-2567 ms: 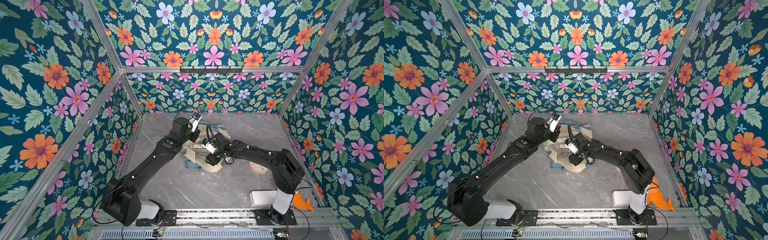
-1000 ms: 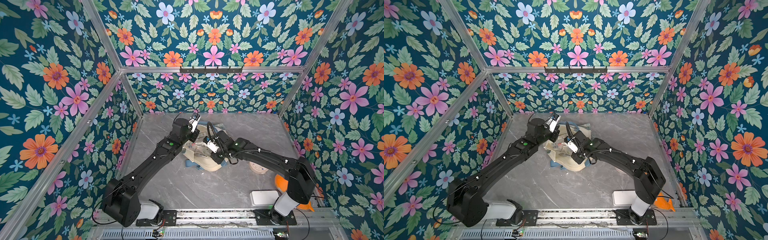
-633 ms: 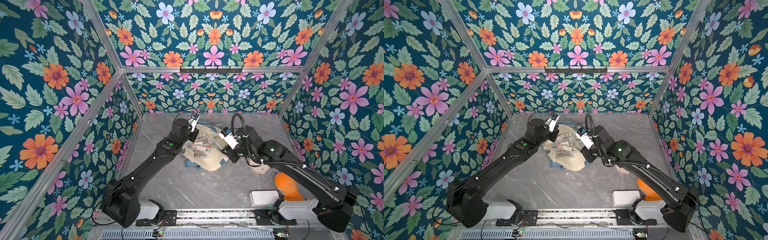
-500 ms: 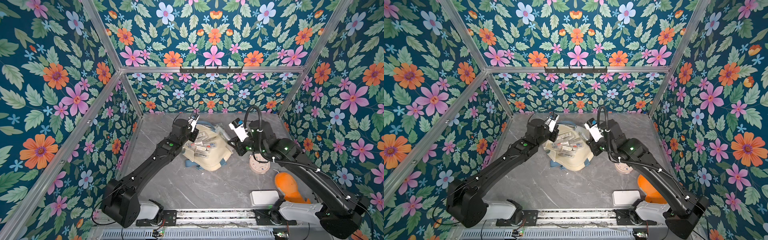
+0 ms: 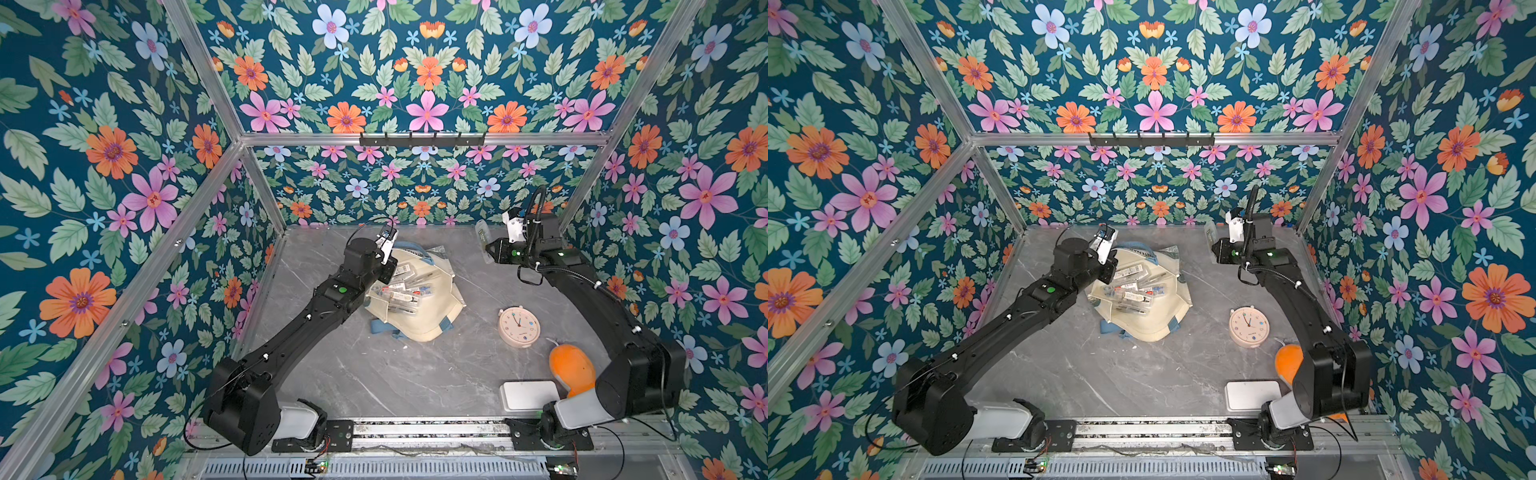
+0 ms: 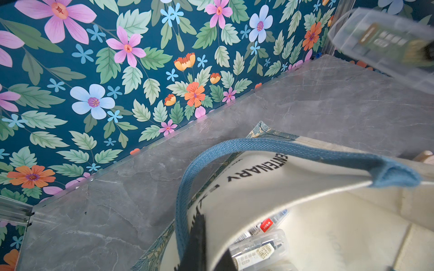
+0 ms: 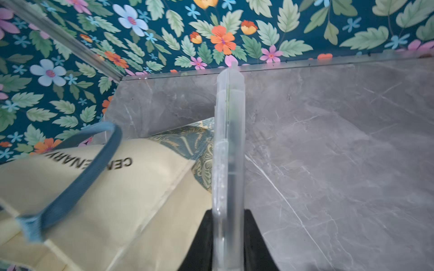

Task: Take out the compass set from the canvas bag
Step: Place the compass set at the center of the board.

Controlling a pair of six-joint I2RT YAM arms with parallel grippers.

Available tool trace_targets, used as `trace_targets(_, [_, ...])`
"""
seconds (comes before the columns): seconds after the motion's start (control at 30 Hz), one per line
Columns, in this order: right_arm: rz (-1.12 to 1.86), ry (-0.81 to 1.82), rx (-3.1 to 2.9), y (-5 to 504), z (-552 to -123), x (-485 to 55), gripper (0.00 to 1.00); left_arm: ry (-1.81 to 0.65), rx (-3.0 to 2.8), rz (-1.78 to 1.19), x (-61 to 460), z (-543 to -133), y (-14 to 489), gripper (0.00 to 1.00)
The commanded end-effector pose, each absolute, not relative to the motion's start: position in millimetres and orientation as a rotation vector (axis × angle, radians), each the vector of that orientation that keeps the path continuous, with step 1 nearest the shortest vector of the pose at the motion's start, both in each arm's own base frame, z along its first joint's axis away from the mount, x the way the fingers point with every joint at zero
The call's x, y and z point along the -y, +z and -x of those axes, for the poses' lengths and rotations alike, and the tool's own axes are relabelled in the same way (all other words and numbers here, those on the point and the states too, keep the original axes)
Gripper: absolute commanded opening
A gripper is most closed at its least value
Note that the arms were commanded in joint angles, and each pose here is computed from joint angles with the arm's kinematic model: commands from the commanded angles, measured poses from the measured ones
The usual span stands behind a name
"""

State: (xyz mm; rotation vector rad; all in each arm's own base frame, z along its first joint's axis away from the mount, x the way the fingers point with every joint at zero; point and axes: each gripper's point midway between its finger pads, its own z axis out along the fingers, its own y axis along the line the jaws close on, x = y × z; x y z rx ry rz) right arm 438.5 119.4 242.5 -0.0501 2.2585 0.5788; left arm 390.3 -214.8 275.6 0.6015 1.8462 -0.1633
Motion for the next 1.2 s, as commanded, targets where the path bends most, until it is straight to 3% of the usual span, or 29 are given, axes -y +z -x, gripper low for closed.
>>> trace_targets(0.0, [-0.010,0.631,-2.213,236.1,-464.5,-119.9,0.00,-0.161,-1.808,-0.569,213.3,-393.7,287.9,0.00])
trace_targets(0.53, [-0.238,0.680,-2.407,109.3,-547.7,-122.2,0.00,-0.181,-1.800,-0.583,215.5,-390.3,287.1,0.00])
trace_targets(1.17, [-0.236,0.800,-2.500,59.2,-555.8,-142.4,0.11,-0.160,-1.801,-0.588,213.7,-391.4,284.9,0.00])
